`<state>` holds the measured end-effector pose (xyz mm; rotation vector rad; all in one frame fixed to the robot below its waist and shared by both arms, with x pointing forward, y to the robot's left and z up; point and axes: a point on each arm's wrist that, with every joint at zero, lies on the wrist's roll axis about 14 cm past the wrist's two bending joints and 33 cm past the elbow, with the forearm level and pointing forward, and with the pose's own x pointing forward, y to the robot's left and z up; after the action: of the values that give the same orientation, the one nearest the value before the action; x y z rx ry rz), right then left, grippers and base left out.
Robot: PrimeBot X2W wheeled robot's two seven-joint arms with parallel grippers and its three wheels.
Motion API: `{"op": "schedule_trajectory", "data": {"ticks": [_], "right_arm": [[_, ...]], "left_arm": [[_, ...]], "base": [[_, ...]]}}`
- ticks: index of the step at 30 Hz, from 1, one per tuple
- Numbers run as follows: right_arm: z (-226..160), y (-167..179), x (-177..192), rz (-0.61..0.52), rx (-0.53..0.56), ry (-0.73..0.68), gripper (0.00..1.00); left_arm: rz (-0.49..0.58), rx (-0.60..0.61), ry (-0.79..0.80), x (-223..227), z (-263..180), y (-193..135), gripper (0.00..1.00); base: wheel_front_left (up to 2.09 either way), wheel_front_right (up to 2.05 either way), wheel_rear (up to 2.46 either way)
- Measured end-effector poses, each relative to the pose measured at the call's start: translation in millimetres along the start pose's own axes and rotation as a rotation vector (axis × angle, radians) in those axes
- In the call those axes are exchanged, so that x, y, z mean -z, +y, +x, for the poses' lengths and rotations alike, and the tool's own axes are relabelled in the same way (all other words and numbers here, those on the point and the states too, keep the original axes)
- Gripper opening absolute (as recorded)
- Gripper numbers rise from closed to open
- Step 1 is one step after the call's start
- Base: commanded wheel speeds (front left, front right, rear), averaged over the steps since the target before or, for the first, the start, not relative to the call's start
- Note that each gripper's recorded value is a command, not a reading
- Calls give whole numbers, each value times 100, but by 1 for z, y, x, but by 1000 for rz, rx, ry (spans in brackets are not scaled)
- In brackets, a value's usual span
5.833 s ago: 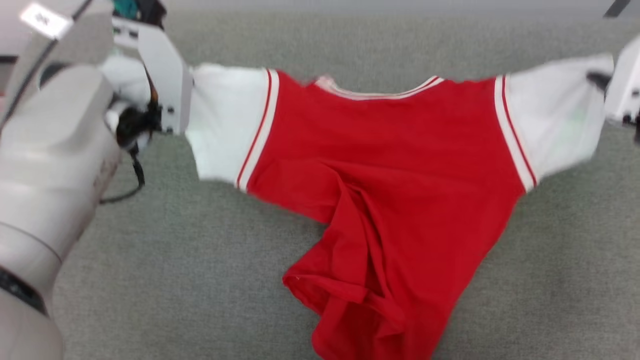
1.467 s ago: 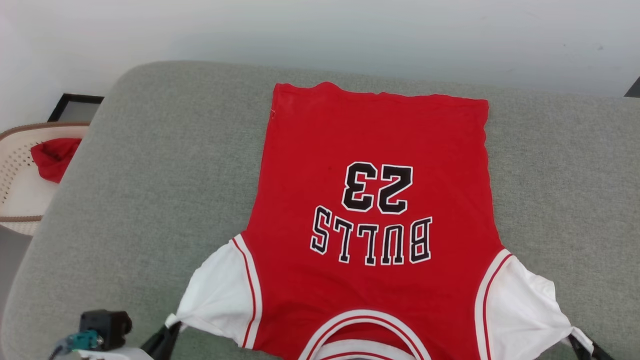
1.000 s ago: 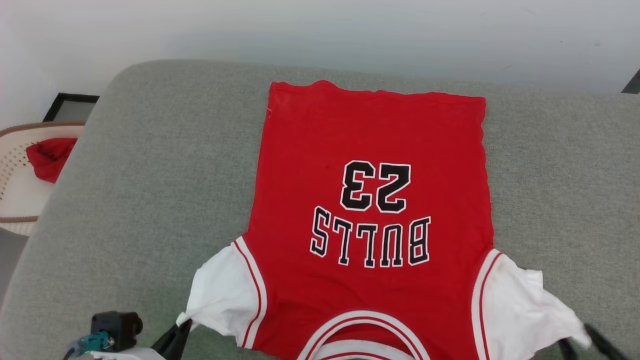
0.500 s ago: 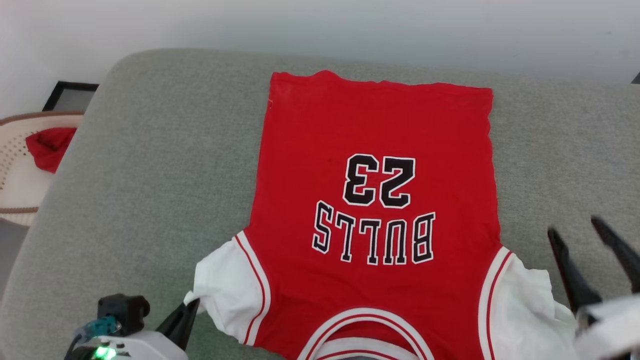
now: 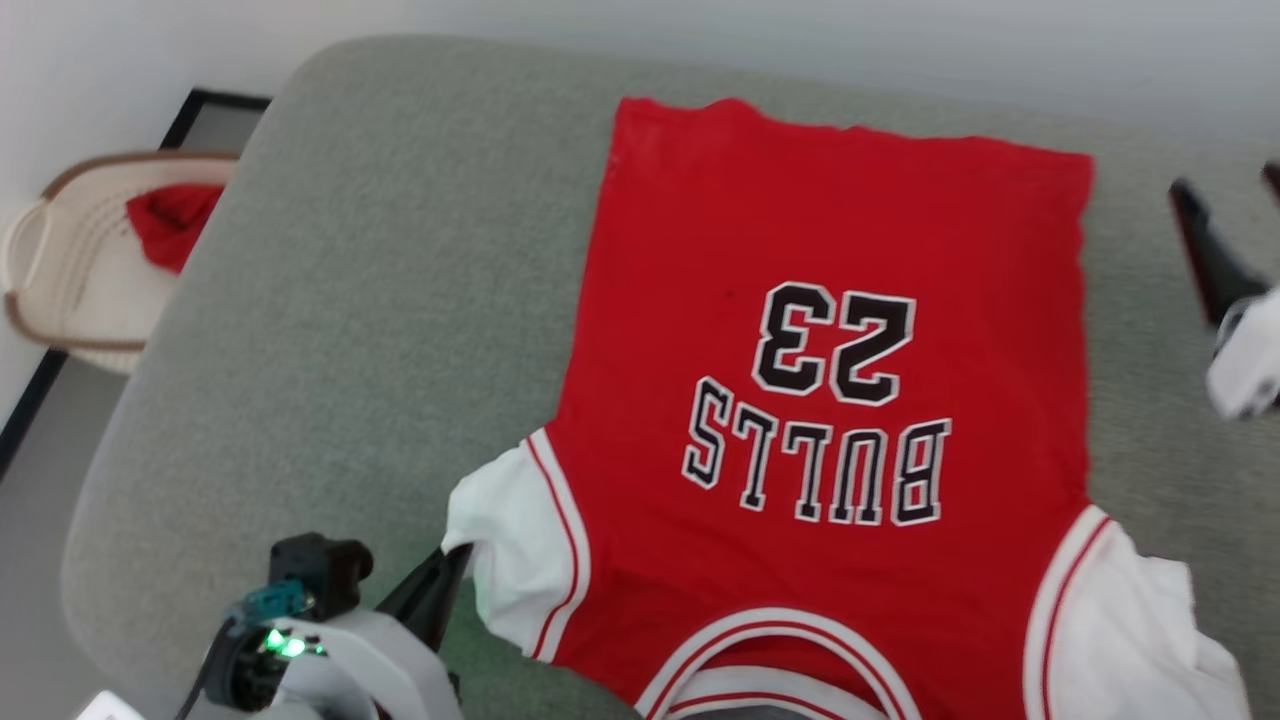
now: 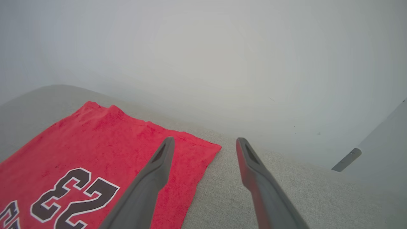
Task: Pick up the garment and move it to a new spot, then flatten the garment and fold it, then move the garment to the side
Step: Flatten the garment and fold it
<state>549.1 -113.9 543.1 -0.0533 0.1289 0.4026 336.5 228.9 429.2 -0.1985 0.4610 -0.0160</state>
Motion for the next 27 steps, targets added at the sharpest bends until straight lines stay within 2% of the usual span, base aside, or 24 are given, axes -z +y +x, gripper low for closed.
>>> {"op": "schedule_trajectory", "data": {"ticks": [4, 12, 21, 26, 27], "right_arm": [[36, -10, 6, -2, 7, 80, 100], [89, -17, 57, 66, 22, 367, 100], [118, -7, 128, 168, 39, 661, 100], [131, -2, 146, 242, 46, 752, 99], [134, -2, 147, 246, 49, 769, 50]], "left_arm": [[-13, -9, 10, 4, 5, 3, 0], [-35, -16, 36, 15, 16, 5, 0], [-54, -26, 71, 29, 31, 8, 0], [-65, -36, 83, 36, 37, 12, 0], [-68, -38, 84, 37, 37, 12, 0]], "base": [[0, 0, 0], [0, 0, 0], [0, 0, 0], [0, 0, 0], [0, 0, 0]]}}
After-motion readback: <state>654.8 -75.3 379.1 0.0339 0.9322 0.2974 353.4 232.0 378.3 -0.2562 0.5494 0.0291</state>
